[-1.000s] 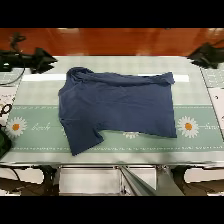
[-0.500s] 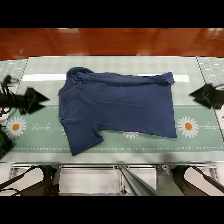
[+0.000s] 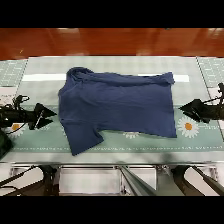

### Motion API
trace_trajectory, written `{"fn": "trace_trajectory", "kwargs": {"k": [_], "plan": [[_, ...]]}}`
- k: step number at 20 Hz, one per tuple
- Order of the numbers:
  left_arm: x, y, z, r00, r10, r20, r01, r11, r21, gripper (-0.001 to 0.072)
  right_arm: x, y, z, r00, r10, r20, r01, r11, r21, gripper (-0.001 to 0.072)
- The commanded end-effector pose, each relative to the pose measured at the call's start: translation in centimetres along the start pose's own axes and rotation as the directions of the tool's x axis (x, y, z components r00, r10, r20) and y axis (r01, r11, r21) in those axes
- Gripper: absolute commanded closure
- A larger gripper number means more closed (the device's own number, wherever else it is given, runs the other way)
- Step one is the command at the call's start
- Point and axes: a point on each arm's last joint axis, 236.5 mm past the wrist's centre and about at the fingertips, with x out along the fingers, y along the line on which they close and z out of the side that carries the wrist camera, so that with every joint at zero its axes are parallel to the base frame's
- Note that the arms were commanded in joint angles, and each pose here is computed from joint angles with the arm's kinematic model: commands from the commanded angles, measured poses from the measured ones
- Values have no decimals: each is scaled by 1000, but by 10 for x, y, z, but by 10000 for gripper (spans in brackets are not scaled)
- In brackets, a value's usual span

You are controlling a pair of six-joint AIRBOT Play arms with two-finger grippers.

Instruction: Fold the shirts.

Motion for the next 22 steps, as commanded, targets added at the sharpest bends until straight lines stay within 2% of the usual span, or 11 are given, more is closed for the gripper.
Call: {"fn": "trace_trajectory", "kwargs": {"k": [1,7,8,9,11,14,16,19,22], "plan": [[16,8,2,1000,23,-14,-23,1000,-3,204,1,8,1,999,37,13,-37,999,-2,304],[56,-23,-4,998,-2,-57,6,998,61,221,1,9,2,999,40,13,-40,999,-1,304],[59,-28,-4,998,2,-66,4,997,81,413,1,9,1,999,40,12,-40,999,-2,304],[59,-33,-3,998,1,-67,7,994,112,692,0,7,1,999,36,11,-36,999,-2,304],[54,-46,-4,996,-13,-84,26,987,159,685,-7,-10,4,1000,0,26,-1,1000,25,304],[44,-59,-4,994,-30,-108,50,981,189,685,-24,-74,-21,984,-173,-50,180,968,175,304],[42,-62,-3,994,-33,-103,53,979,196,685,-24,-87,-50,976,-169,-136,198,948,248,304],[42,-62,-4,994,-33,-104,53,979,196,685,-16,-96,-86,950,-161,-267,235,932,277,304],[43,-60,-4,994,-25,-105,46,979,200,685,-7,-91,-96,941,-94,-326,204,925,322,304]]}}
